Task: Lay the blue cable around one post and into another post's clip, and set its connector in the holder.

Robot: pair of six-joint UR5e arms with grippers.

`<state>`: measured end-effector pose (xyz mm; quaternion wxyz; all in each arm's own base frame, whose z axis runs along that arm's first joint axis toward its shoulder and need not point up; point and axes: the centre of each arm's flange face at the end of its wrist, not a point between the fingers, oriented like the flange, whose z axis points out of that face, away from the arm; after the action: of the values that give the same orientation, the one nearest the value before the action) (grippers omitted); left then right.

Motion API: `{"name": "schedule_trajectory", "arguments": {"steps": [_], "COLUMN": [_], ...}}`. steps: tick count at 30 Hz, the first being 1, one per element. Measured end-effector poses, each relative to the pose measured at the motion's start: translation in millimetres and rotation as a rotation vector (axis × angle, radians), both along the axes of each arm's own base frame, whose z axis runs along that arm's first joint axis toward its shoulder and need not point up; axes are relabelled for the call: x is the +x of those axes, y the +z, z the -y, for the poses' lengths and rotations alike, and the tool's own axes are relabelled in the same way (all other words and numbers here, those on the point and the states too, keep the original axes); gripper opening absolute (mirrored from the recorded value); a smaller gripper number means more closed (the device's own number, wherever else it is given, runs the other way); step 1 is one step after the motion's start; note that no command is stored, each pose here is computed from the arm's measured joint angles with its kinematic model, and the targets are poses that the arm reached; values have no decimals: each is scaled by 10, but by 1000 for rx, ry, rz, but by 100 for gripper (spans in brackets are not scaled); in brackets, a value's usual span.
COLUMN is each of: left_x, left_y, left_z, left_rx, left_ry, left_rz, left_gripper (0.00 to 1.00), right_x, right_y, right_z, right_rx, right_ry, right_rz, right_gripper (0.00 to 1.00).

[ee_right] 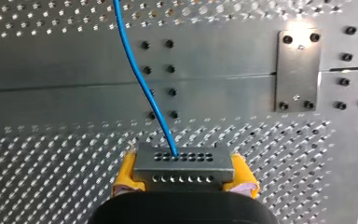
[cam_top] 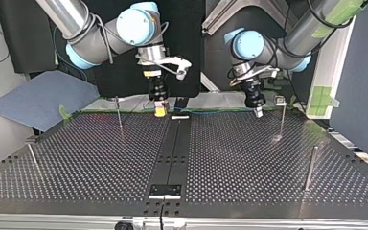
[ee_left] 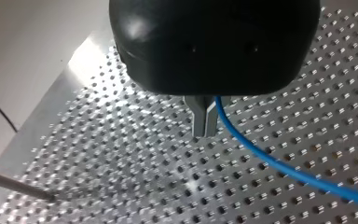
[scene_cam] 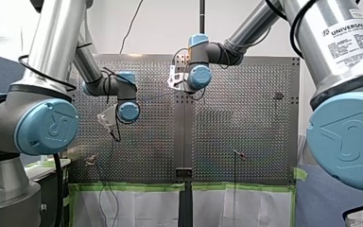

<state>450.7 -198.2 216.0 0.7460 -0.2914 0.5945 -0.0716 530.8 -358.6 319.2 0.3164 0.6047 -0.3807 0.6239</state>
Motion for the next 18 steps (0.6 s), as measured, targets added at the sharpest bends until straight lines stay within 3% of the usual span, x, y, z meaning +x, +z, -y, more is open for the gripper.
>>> {"name": "schedule_trajectory", "arguments": {"steps": [11,18], "left_x": [-15,28], "left_y": [473,890], "left_z": [-157,-310], "left_rx": [22,1], "left_ry": [41,113], "left_rz": [18,61], "left_gripper": [0,0], "right_x": [174,315], "right_y": [231,480], "right_z": [17,3], "right_rx": [-50,-78], "right_ry": [91,156], "right_rz": [45,66], "right_gripper": [0,0]}}
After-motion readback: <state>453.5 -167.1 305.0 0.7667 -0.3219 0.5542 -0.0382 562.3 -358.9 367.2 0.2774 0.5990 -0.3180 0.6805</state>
